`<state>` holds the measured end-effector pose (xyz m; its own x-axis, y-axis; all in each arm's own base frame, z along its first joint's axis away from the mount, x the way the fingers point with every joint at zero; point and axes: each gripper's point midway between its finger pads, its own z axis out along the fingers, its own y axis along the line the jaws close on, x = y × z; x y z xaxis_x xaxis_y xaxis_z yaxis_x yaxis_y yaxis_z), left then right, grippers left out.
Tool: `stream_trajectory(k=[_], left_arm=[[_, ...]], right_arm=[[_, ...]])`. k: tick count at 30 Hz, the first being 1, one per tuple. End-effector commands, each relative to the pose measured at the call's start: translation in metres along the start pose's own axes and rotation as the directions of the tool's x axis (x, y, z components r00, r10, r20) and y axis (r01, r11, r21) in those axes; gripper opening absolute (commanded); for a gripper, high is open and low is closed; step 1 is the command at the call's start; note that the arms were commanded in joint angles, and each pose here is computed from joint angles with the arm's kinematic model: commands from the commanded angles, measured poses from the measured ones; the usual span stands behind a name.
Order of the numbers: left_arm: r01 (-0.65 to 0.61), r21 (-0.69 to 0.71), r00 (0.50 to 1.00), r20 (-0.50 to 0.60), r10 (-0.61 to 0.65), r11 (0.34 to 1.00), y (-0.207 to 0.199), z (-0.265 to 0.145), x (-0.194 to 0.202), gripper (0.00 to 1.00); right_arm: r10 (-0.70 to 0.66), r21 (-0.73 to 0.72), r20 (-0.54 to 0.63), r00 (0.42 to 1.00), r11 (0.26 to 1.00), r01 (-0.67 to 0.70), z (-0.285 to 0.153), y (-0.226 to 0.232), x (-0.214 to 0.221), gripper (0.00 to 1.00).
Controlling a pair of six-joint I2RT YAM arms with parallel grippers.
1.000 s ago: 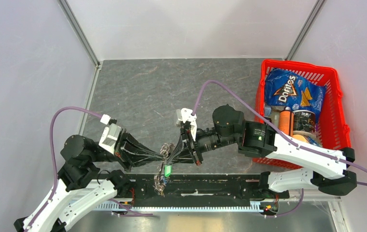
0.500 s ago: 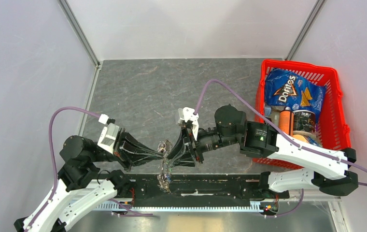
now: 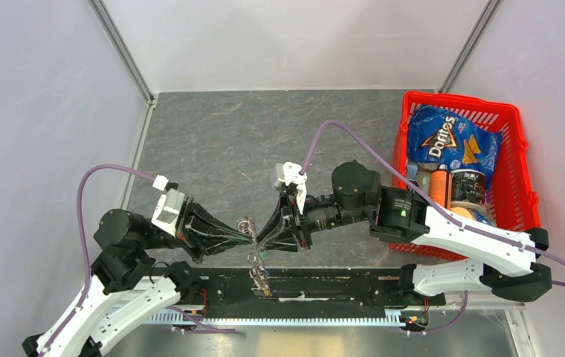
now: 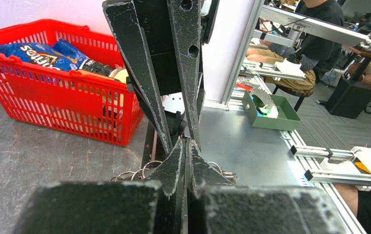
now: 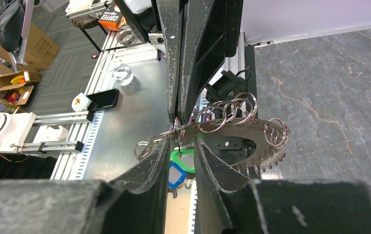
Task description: Put the keys on the keyring
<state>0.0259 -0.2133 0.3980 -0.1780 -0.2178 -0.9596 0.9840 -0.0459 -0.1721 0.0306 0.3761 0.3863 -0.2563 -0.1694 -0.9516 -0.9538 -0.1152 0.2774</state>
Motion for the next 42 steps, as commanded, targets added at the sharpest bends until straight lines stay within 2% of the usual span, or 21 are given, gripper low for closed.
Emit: stream_trajectory(k=[1, 7, 10, 14, 19, 22, 28, 34, 42], left_arm=[[-0.033, 0.003, 0.997, 0.07, 0.033, 0.999, -0.006, -0.001, -0.019, 0.02], [-0.03, 0.007, 0.997, 0.069, 0.029, 1.0, -0.007, -0.001, -0.018, 0.02], [-0.03, 0.005, 0.997, 0.071, 0.029, 1.0, -0.007, -0.001, -0.019, 0.02], [-0.03, 0.002, 0.997, 0.076, 0.03, 1.0, -0.007, -0.002, -0.019, 0.02], [-0.024, 0.014, 0.997, 0.078, 0.023, 1.0, -0.01, -0.001, -0.021, 0.02], [0.005, 0.067, 1.0, 0.01, -0.006, 0.998, -0.017, 0.001, -0.014, 0.03], [0.125, 0.167, 0.984, -0.147, -0.101, 0.978, -0.022, 0.007, 0.01, 0.16], [0.183, 0.196, 0.963, -0.232, -0.136, 0.964, -0.021, 0.008, 0.025, 0.2], [0.219, 0.181, 0.946, -0.279, -0.164, 0.959, -0.015, 0.008, 0.041, 0.2]], right_arm=[[-0.054, -0.016, 0.081, 0.995, 0.998, 0.055, -0.002, 0.008, -0.03, 0.3], [-0.057, -0.018, 0.089, 0.994, 0.998, 0.058, 0.0, 0.008, -0.034, 0.27], [-0.057, -0.023, 0.085, 0.995, 0.998, 0.06, 0.001, 0.009, -0.034, 0.22], [-0.05, -0.033, 0.068, 0.996, 0.998, 0.052, 0.003, 0.009, -0.031, 0.0], [-0.049, -0.048, 0.027, 0.998, 0.998, 0.05, 0.004, 0.012, -0.024, 0.0], [-0.043, -0.057, -0.031, 0.999, 0.998, 0.041, 0.004, 0.014, -0.017, 0.0], [-0.023, -0.078, -0.128, 0.991, 0.997, 0.013, 0.004, 0.016, -0.004, 0.0], [-0.018, -0.074, -0.155, 0.988, 0.997, 0.007, 0.001, 0.017, -0.004, 0.0], [-0.025, -0.078, -0.147, 0.989, 0.997, 0.013, -0.002, 0.02, -0.009, 0.0]])
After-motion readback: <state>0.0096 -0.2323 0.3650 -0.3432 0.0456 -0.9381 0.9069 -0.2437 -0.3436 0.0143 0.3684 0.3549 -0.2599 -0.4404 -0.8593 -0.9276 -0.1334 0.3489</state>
